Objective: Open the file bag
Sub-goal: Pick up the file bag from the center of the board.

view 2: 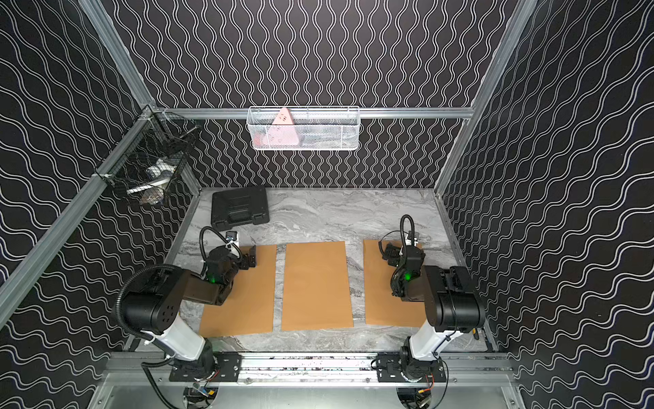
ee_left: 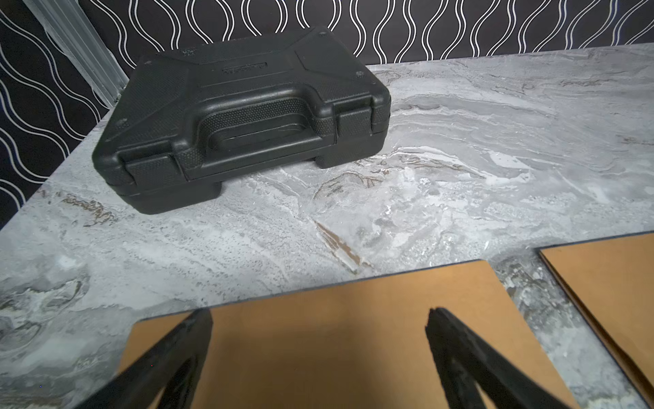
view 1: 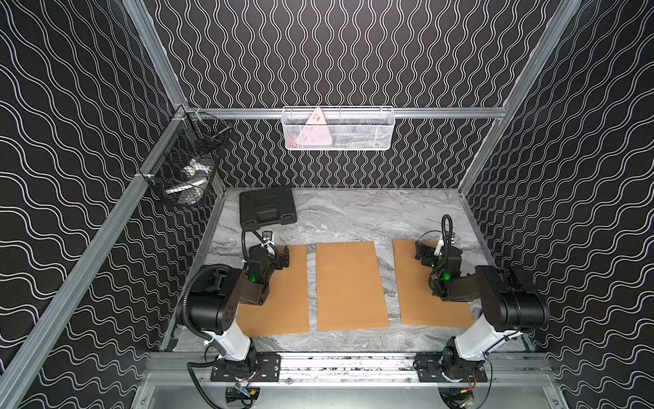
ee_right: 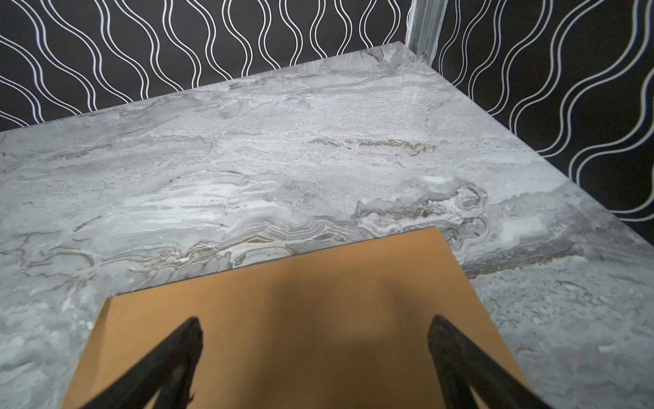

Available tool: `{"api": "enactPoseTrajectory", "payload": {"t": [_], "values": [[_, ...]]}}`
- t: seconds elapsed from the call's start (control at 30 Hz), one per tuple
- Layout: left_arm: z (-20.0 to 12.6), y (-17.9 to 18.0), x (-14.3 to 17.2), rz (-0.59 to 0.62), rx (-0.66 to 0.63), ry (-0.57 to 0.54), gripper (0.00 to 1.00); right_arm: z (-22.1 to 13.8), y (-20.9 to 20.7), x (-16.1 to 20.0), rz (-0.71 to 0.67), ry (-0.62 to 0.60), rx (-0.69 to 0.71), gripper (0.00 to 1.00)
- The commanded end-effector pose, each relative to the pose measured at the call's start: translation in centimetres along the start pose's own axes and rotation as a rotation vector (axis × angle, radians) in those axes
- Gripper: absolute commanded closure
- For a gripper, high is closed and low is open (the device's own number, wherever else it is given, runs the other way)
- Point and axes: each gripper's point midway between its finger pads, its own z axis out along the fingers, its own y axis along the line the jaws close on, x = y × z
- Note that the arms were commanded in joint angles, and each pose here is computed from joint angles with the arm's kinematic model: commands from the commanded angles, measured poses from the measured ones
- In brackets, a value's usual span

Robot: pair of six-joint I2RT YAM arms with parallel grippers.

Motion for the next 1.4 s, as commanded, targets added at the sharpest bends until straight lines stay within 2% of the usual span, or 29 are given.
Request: {"api": "enactPoseTrajectory", "payload": {"t": [0.0,1.37], "values": [[0.06,0.08,-0.79,0.015,-0.006,-0.032,0.01,0.05,0.32,-1.23,-0.001,-0.047,-0.013,0.0],[0.06,0.02,-0.83,0.011,0.002,-0.031,0.01,0.06,0.38,-1.29,0.004,-0.048,-0.016,0.0]]}}
